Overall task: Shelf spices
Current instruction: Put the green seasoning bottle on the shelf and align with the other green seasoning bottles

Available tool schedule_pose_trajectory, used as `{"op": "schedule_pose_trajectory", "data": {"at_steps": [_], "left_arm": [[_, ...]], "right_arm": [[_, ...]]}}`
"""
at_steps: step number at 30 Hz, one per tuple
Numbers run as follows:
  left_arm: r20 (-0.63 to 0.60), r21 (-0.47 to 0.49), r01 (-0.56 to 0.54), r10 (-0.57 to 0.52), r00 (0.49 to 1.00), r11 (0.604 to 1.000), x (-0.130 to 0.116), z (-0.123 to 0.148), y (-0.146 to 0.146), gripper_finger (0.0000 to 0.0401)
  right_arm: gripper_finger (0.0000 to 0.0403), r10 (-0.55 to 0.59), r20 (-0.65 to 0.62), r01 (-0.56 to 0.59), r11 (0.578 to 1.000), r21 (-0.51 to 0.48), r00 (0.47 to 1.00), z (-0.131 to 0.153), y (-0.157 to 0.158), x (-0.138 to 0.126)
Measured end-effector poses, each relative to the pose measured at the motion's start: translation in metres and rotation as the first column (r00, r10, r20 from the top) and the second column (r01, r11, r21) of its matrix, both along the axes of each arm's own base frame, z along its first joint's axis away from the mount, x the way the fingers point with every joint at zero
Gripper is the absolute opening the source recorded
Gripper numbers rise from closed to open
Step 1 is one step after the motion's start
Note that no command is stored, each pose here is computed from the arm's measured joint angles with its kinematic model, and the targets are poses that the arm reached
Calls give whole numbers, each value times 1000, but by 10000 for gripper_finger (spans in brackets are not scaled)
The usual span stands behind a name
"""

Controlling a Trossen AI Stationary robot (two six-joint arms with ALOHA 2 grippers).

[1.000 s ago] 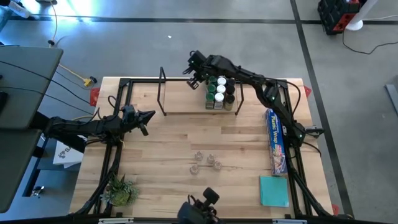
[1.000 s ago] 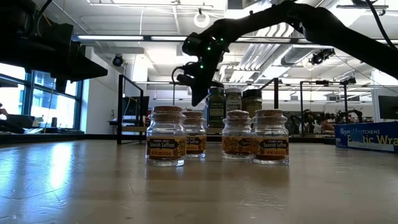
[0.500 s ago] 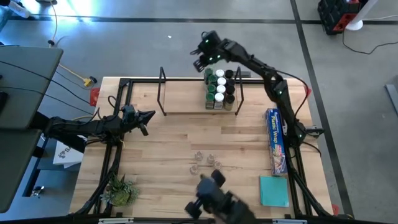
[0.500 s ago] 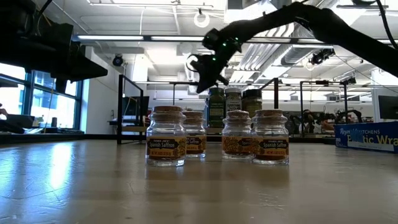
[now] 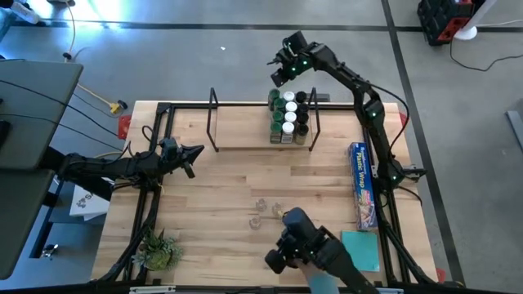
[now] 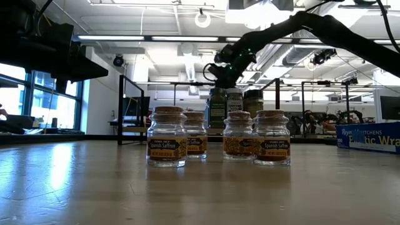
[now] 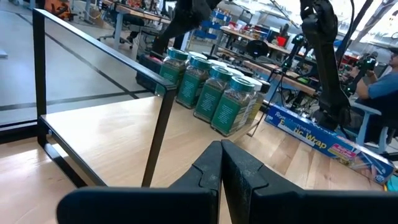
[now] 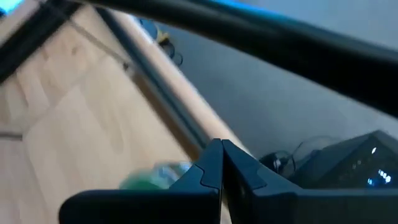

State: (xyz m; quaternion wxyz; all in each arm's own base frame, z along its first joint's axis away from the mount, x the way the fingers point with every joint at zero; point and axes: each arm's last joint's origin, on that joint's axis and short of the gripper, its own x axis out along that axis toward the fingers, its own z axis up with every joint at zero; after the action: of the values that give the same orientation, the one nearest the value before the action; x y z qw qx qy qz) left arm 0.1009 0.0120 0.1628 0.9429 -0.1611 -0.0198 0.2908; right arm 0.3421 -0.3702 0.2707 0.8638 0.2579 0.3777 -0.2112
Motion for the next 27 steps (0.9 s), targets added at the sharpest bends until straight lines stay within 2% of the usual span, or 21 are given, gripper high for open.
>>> {"op": "schedule_pose_trajectory", "data": {"at_steps": [6,10,18,22,27], "left_arm": [[0,0,1,-1,1000,1000,0,0,0,5],[0,0,1,-1,1000,1000,0,0,0,5],[0,0,1,-1,1000,1000,0,0,0,5],[0,0,1,-1,1000,1000,0,0,0,5],[0,0,1,-1,1000,1000,0,0,0,5]], "right_arm": [[0,108,-26,-107,994,36,994,-8,12,7],[0,142,-58,-139,989,58,988,-12,18,10],[0,136,-108,-127,988,86,985,-14,23,8],[0,92,-141,-93,996,3,986,-2,27,10],[0,165,-87,-174,978,-112,983,24,51,28]]}}
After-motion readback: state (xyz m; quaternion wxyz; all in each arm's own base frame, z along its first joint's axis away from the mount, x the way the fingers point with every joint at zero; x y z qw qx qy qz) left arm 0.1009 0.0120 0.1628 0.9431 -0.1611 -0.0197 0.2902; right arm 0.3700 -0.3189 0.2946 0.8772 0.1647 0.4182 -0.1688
